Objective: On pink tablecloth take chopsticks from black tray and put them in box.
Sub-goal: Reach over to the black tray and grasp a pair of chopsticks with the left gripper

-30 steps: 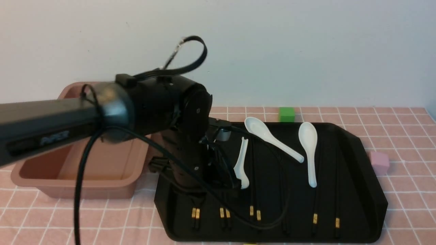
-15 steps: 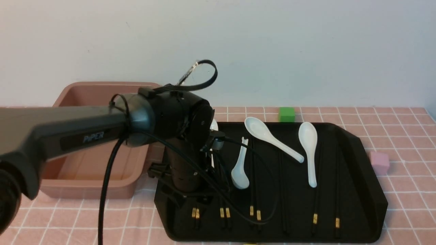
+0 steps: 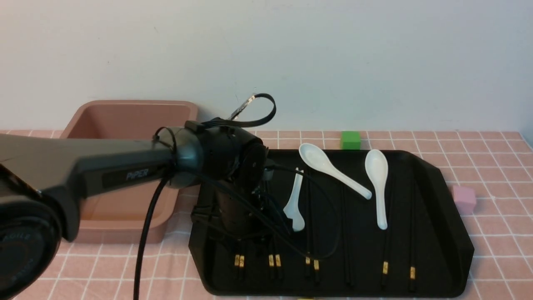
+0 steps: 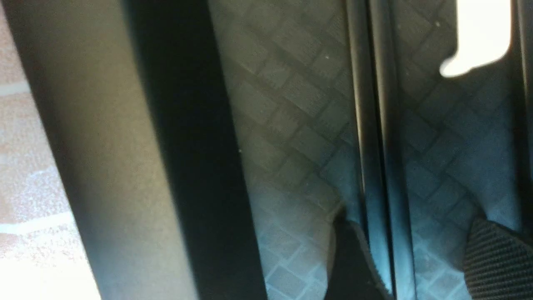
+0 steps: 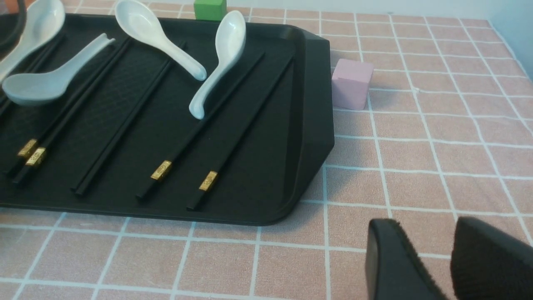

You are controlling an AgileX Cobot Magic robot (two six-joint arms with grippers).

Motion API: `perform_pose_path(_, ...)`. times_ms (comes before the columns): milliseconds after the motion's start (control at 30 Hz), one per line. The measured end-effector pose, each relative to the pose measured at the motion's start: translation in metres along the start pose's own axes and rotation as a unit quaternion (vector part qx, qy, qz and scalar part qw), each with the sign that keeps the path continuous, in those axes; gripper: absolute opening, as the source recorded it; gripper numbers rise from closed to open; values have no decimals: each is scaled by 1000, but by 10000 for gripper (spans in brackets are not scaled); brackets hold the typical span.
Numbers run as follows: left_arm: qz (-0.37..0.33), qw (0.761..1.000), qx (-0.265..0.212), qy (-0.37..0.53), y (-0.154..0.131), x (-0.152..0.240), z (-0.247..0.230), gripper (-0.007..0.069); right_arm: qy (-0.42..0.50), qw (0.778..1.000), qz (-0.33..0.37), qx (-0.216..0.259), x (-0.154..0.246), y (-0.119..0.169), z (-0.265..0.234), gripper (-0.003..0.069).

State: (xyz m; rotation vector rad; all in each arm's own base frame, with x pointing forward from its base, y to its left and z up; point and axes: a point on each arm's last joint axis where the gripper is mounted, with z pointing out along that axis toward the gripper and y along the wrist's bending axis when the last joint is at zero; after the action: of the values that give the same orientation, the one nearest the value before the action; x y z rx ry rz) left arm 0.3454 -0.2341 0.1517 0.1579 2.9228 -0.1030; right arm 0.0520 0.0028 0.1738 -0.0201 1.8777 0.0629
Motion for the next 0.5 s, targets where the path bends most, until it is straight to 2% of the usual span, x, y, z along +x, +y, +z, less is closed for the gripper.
perform_pose_path(233,-32,999,-8,9,0,-1,4,367,0,1000,0,0,0,0,0,240)
perform_pose_path(400,-42,999,-8,14,-1,0,3,260,0,1000,0,0,0,0,0,240)
perform_pose_path(467,-43,999,-15,21,0,1,3,150,0,1000,0,0,0,0,0,240)
perform_pose_path(500,-43,999,-14,21,0,1,3,143,0,1000,0,0,0,0,0,240)
